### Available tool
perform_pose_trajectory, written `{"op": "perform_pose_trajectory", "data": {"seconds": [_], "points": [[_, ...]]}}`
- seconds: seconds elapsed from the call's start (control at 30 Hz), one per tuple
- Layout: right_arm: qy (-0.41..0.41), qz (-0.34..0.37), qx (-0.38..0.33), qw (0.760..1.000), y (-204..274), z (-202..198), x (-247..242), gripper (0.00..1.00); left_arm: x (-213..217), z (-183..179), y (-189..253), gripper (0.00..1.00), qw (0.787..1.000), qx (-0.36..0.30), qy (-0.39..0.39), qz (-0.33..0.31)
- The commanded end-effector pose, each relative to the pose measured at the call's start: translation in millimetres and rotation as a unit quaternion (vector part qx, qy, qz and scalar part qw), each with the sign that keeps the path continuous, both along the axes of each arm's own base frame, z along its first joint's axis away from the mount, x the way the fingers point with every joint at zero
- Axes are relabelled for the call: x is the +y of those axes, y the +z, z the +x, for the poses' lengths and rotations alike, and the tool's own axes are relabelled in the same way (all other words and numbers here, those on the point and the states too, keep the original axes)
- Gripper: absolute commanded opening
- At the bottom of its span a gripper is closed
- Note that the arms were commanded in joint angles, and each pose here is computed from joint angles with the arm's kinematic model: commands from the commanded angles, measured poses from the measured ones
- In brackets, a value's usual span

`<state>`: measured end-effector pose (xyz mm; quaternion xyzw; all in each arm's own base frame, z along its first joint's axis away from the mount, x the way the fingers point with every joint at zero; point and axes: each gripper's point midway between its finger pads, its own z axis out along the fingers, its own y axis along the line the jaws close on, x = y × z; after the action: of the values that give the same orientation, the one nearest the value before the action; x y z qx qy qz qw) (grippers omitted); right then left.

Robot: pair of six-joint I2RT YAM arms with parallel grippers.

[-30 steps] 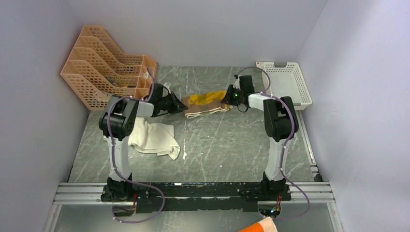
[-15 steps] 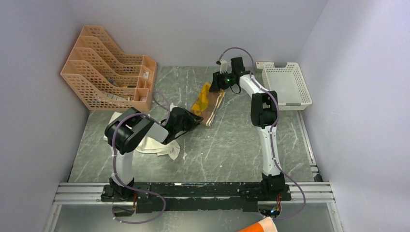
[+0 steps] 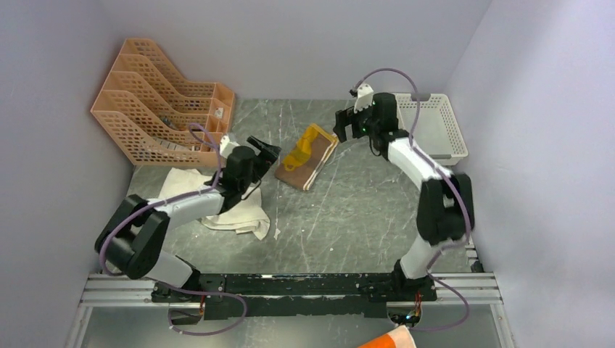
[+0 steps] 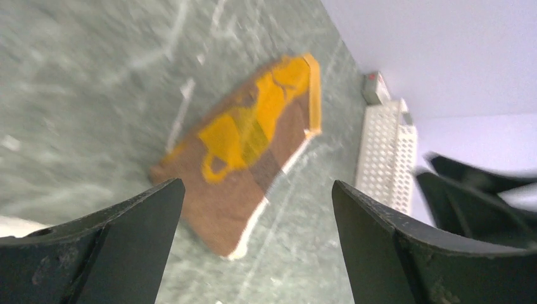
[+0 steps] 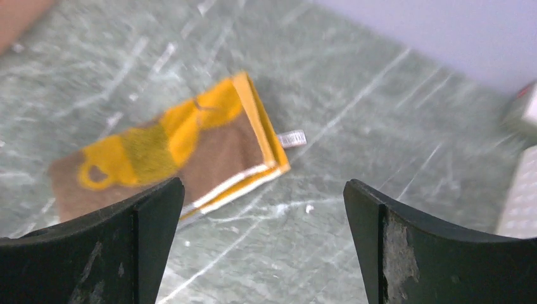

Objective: Roll the towels
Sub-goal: Roll the towel at the center of the board.

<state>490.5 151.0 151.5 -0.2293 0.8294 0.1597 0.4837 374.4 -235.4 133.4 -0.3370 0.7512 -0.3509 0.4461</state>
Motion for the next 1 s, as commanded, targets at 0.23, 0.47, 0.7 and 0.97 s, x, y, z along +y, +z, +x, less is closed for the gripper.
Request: {"op": "perform_pose_trajectory", "data": {"seconds": [0.23, 0.47, 0.7, 0.97], "points": [[0.117, -0.103, -0.101, 0.983, -13.5, -113.1, 142.7, 0.91, 93.7, 7.8, -36.3, 0.97, 0.979, 0.111, -0.148, 0.089], [0.146, -0.151, -0.051, 0.976, -67.4, -127.5, 181.4, 0.81, 98.4, 2.4, -47.5, 0.95, 0.973, 0.115, -0.186, 0.067], [0.13, -0.203, -0.019, 0.97, -103.1, -127.6, 180.6, 0.67, 99.0, -5.2, -49.0, 0.94, 0.971, 0.109, -0.206, 0.061], [0.116, -0.227, 0.006, 0.967, -123.1, -129.4, 182.4, 0.55, 107.5, -6.5, -46.7, 0.94, 0.97, 0.103, -0.215, 0.047]]}}
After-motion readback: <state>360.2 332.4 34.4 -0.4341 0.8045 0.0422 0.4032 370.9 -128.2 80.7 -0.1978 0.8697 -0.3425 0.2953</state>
